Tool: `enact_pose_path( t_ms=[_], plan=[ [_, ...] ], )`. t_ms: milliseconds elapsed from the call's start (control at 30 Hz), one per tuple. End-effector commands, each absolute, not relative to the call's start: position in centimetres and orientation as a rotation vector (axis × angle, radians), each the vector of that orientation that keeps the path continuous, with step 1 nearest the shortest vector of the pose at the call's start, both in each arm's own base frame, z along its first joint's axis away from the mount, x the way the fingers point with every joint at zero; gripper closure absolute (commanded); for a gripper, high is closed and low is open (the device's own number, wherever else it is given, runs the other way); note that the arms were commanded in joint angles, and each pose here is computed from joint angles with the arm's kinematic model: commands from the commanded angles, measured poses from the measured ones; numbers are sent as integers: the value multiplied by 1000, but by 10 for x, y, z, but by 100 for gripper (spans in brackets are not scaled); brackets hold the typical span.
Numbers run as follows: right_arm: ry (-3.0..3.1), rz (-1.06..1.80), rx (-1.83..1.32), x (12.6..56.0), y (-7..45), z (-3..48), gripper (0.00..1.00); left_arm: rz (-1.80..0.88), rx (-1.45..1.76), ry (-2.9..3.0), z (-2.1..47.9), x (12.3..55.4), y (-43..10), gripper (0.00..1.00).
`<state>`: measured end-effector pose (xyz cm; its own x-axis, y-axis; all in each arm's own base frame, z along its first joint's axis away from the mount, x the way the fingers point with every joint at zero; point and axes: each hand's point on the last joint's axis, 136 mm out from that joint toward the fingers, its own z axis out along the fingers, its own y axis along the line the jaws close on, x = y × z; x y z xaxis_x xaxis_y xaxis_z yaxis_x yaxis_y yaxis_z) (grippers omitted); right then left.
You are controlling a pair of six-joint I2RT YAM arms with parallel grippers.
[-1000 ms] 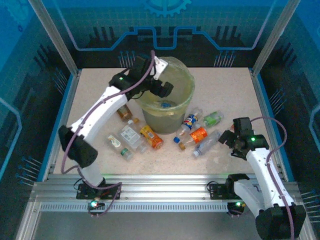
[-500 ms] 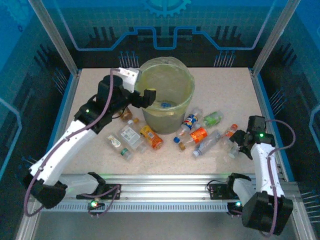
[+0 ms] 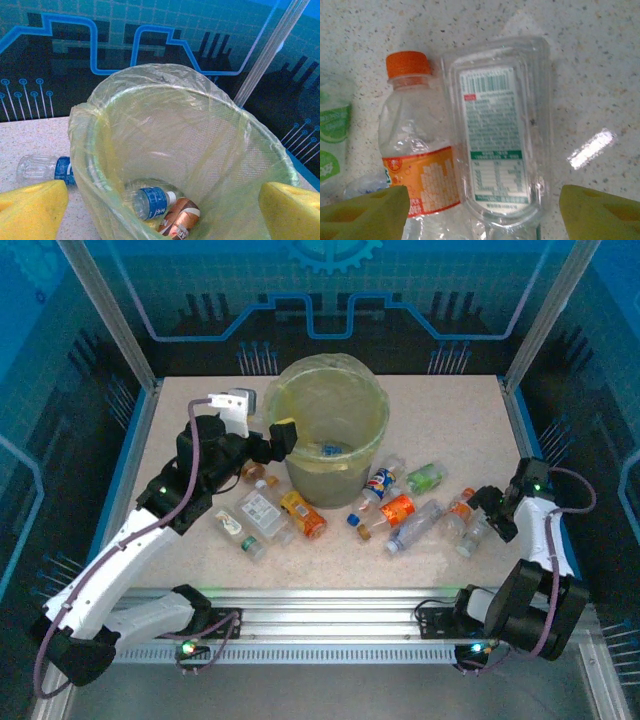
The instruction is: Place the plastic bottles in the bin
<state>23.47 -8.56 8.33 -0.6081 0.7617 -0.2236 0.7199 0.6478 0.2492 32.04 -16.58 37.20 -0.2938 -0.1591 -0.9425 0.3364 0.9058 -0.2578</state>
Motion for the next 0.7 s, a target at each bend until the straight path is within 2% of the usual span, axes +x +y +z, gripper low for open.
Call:
enact_pose_path(
  t_ms=[0,167,667],
  plan=[
    [2545,216,1165,245,-92,86,22,-484,74,1775,378,322,-157,1],
    [2572,187,1194,243,-98,76,26,-480,73,1774,378,322,-156,1],
    [2641,170,1244,239,-100,40,27,-472,52,1787,374,325,-150,1]
  ],
)
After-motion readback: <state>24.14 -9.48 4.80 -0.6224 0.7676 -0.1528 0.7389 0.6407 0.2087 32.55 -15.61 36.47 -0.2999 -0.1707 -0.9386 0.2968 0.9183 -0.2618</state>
